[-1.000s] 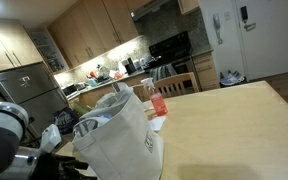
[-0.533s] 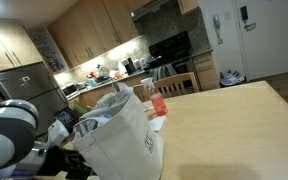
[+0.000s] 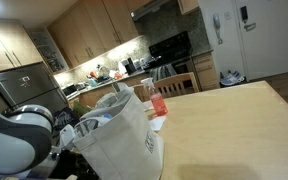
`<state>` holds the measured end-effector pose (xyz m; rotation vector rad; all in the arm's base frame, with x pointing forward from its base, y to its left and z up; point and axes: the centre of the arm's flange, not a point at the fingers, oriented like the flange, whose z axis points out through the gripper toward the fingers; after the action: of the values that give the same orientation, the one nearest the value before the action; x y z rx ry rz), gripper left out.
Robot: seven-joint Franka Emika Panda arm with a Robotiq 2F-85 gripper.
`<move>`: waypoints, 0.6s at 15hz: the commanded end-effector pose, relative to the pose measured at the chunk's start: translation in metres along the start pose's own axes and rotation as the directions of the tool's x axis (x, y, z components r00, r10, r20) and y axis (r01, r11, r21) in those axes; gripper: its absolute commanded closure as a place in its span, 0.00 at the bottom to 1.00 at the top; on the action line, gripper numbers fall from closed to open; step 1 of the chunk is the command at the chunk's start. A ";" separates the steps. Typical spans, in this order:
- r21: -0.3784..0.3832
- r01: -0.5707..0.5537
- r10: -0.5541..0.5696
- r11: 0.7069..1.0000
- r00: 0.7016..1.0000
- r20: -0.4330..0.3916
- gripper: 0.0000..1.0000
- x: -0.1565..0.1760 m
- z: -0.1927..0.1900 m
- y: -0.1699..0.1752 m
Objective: Move the bag backwards
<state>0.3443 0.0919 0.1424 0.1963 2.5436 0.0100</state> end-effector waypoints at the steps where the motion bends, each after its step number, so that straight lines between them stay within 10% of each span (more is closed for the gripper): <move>1: -0.017 0.010 -0.009 1.000 1.000 0.014 0.00 0.000 0.022 -0.019; 9: -0.033 0.087 -0.085 0.996 0.994 0.071 0.00 0.008 0.014 0.003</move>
<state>0.3537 0.1080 0.1310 0.1571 2.5145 0.0376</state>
